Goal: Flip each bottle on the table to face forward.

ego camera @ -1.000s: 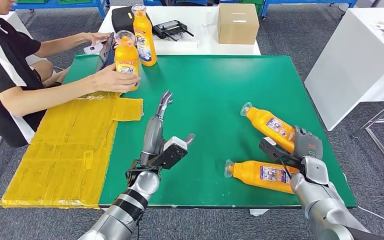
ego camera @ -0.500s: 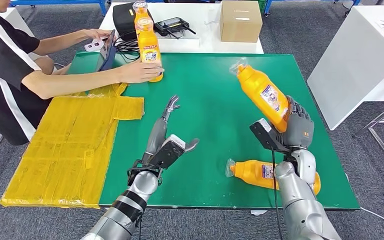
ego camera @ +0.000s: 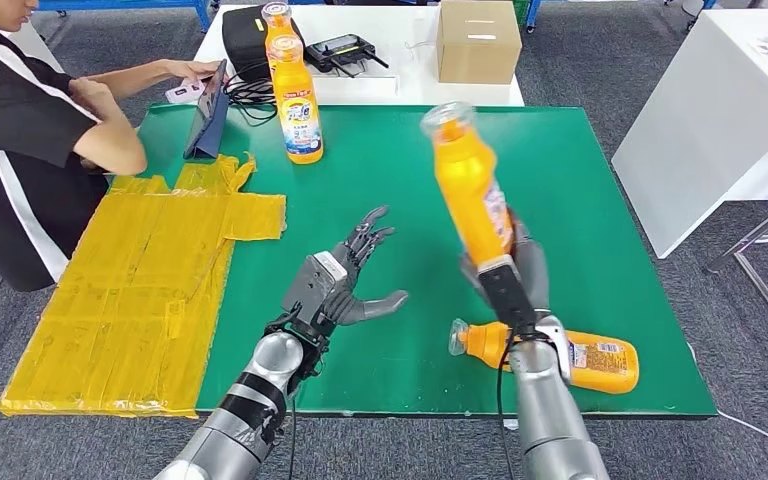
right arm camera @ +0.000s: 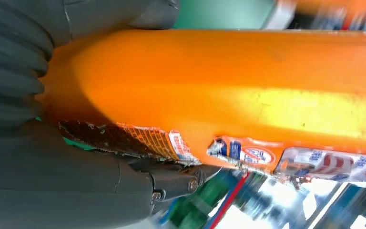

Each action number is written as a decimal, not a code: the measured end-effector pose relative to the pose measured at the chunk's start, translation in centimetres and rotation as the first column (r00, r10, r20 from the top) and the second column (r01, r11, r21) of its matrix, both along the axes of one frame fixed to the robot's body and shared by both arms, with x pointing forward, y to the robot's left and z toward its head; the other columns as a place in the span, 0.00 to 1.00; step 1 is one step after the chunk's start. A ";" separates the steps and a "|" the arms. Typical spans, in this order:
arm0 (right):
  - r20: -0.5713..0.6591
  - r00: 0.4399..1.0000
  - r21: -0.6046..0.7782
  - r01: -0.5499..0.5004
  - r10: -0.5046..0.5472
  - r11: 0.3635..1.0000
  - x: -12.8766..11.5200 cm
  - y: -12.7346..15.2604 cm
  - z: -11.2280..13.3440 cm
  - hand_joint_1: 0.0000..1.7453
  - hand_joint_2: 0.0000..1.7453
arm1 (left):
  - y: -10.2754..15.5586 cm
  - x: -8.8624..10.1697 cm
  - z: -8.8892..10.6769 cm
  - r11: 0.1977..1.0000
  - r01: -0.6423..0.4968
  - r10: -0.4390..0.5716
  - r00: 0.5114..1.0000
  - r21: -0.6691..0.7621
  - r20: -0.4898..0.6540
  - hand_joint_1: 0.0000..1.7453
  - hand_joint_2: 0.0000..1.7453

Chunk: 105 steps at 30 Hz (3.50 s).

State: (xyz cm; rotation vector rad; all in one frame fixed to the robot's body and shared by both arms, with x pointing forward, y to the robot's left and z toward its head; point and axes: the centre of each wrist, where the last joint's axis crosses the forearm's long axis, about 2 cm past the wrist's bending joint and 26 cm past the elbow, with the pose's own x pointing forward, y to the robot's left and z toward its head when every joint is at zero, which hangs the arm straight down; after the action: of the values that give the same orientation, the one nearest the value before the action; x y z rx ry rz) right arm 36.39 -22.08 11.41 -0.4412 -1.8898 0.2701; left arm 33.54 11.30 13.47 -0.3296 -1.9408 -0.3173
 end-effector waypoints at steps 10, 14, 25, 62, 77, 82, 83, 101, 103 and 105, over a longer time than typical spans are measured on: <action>0.013 0.920 -0.080 -0.390 0.392 0.917 -5.3 13.8 -0.1 1.00 1.00 | 0.5 1.5 0.3 0.988 0.066 -0.077 0.994 -0.139 -0.072 0.00 1.00; 0.005 0.904 -0.080 -0.426 0.428 0.901 -5.8 14.9 -0.2 1.00 1.00 | 0.7 1.4 0.0 0.986 0.059 -0.073 0.994 -0.154 -0.086 0.00 1.00; -0.060 0.874 -0.072 -0.486 0.482 0.871 -6.6 17.0 -1.0 1.00 1.00 | 1.6 1.0 -1.3 0.962 0.005 -0.041 0.991 -0.272 -0.128 1.00 1.00; 0.007 0.878 -0.115 -0.475 0.479 0.872 -8.5 16.2 -1.7 0.00 1.00 | 6.9 2.9 4.6 0.839 -0.519 0.542 0.825 -0.163 0.163 1.00 1.00; 0.101 0.923 -0.147 -0.355 0.371 0.923 -8.8 14.4 0.1 0.00 1.00 | 9.0 4.0 5.7 0.626 -0.773 0.673 0.605 0.109 0.425 1.00 1.00; 0.172 0.946 -0.279 -0.221 0.275 0.935 -8.2 12.2 2.6 0.00 1.00 | 10.2 4.9 4.7 0.121 -0.860 0.519 0.481 0.496 0.707 1.00 1.00; 0.183 0.948 -0.301 -0.200 0.262 0.933 -8.1 11.8 3.0 0.00 1.00 | 10.2 5.1 4.2 0.042 -0.846 0.533 0.468 0.531 0.704 1.00 1.00; 0.215 0.957 -0.439 -0.083 0.194 0.895 -6.0 6.2 4.4 0.00 1.00 | 17.5 4.5 -5.8 -0.230 -0.492 0.452 0.710 0.840 0.540 1.00 1.00; 0.212 0.958 -0.445 -0.081 0.192 0.892 -6.0 5.9 4.4 0.00 1.00 | 18.2 4.3 -6.0 -0.226 -0.469 0.483 0.707 0.854 0.516 1.00 1.00; 0.211 0.959 -0.449 -0.078 0.190 0.890 -5.9 5.7 4.3 0.00 1.00 | 18.7 4.2 -6.2 -0.226 -0.454 0.504 0.703 0.862 0.502 1.00 1.00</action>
State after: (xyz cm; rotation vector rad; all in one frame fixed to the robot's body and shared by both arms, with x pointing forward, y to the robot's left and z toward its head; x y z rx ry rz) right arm 30.47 -16.41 15.74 -0.6714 -2.1107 0.7757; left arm 37.74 29.97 7.23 1.4420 -1.1153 -1.0380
